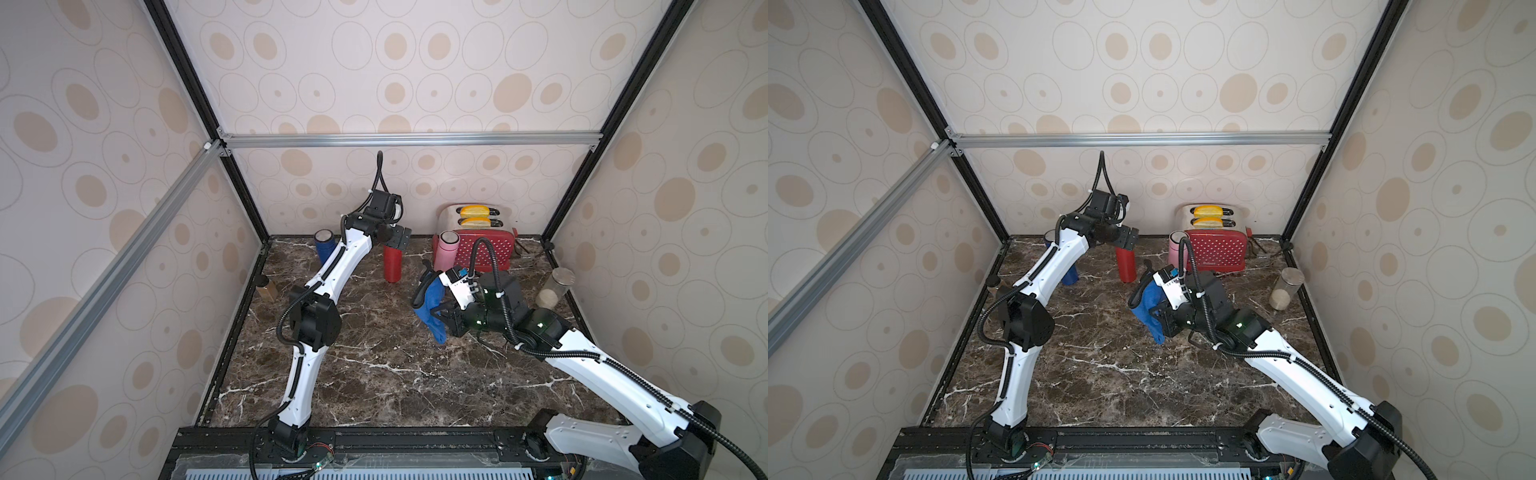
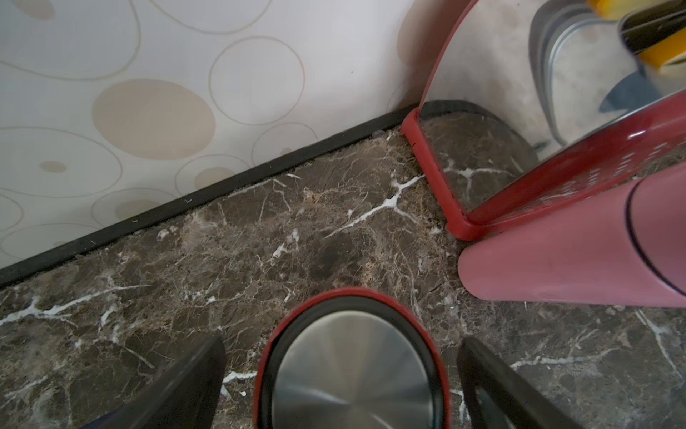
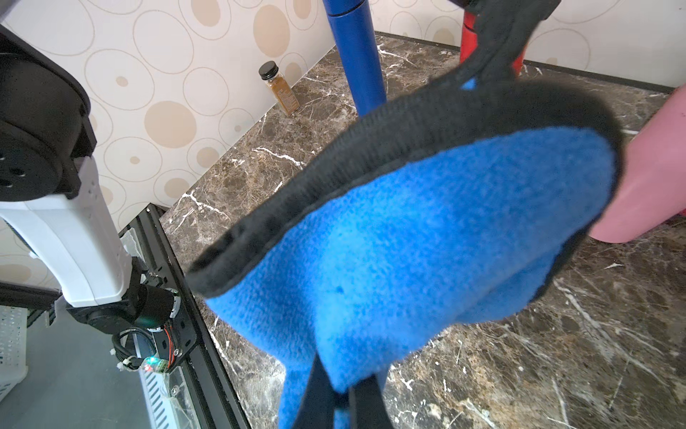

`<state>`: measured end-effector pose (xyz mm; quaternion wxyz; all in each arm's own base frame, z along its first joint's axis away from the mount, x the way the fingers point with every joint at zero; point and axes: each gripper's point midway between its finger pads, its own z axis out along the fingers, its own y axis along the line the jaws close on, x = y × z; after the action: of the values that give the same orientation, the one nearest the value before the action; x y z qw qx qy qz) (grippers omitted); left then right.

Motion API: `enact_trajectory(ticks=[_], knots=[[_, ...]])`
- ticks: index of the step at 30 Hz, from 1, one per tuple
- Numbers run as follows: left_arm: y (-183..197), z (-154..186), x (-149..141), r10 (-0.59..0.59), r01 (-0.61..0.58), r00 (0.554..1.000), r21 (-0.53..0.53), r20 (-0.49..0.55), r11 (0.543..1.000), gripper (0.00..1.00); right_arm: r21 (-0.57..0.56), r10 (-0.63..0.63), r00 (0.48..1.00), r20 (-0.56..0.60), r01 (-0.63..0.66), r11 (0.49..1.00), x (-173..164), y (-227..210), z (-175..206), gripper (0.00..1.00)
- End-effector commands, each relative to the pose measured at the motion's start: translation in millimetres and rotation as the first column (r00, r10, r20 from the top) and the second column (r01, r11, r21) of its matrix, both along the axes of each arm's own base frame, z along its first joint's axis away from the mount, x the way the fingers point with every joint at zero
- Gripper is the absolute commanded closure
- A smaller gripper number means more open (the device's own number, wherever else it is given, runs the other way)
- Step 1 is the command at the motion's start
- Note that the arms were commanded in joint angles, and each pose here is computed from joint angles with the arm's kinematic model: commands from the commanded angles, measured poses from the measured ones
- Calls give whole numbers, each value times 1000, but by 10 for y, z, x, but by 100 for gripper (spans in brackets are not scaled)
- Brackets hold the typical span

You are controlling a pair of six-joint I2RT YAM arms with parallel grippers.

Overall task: Wipe the surface of the thermos
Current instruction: Pick up the thermos from the center of the board.

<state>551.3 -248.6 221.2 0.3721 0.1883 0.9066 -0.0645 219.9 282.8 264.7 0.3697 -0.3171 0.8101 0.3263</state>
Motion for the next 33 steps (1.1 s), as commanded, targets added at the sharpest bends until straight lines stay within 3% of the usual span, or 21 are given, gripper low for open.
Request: enact_trajectory(ticks=[1, 11, 18, 23, 28, 31, 33], knots=[[-15, 100, -30, -1, 1, 1000, -8, 0, 1000, 1, -7, -1, 1000, 11, 1, 1000, -38, -28, 15, 100], [-152, -148, -1, -29, 27, 998, -37, -49, 999, 2, -18, -16, 1000, 8, 16, 1000, -37, -71, 15, 100], [-155, -226, -39, -37, 35, 996, -29, -79, 999, 7, -19, -15, 1000, 11, 15, 1000, -40, -72, 30, 100], [-134, -234, -33, -49, 49, 997, -4, -67, 999, 26, -15, -15, 1000, 14, 15, 1000, -45, -79, 49, 100], [-82, -127, -79, -62, 63, 997, 20, -37, 998, 83, -13, -28, 999, 17, 29, 1000, -51, -112, 46, 100], [-65, 31, -206, -91, 91, 996, 7, -16, 996, 99, -6, -37, 999, 14, 37, 999, -30, -102, 41, 100], [-44, 159, -330, -112, 112, 994, -4, -7, 994, 100, -2, -42, 999, 11, 42, 999, 2, -81, 41, 100]])
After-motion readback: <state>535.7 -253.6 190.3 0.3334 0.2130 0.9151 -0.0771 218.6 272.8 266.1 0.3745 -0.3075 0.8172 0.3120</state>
